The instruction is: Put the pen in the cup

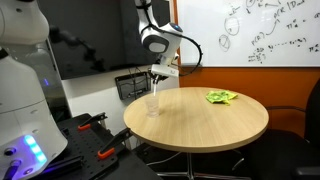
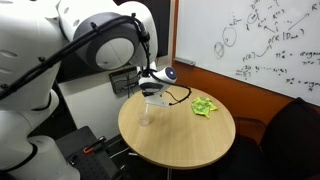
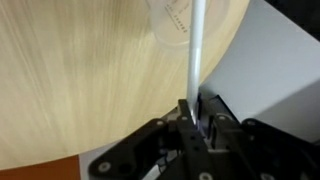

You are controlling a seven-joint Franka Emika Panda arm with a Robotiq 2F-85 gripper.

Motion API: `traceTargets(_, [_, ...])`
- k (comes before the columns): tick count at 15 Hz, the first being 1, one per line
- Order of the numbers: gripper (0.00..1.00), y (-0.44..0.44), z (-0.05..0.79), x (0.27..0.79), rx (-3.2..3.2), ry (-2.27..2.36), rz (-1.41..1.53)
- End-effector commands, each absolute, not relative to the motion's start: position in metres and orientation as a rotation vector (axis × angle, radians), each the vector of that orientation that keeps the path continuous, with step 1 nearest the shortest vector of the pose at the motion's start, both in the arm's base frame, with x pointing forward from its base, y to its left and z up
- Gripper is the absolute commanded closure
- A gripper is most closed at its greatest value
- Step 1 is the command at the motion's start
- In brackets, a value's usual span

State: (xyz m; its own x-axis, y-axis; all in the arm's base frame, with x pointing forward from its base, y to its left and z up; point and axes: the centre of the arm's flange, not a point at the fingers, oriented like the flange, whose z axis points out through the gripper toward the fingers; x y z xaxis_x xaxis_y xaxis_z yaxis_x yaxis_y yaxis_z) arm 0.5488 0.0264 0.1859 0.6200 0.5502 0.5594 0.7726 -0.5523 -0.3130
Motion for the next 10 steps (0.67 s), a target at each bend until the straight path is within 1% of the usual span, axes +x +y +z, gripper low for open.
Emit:
traceTargets(1, [0.96, 0.026, 0.182, 0.545, -2.115, -1.112, -0.634])
traceTargets(7, [0.96, 0.027, 0.161, 0.535, -1.898, -1.128, -0.623])
traceTargets(10, [0.96, 0.029, 0.150, 0.535, -1.892, -1.112, -0.692])
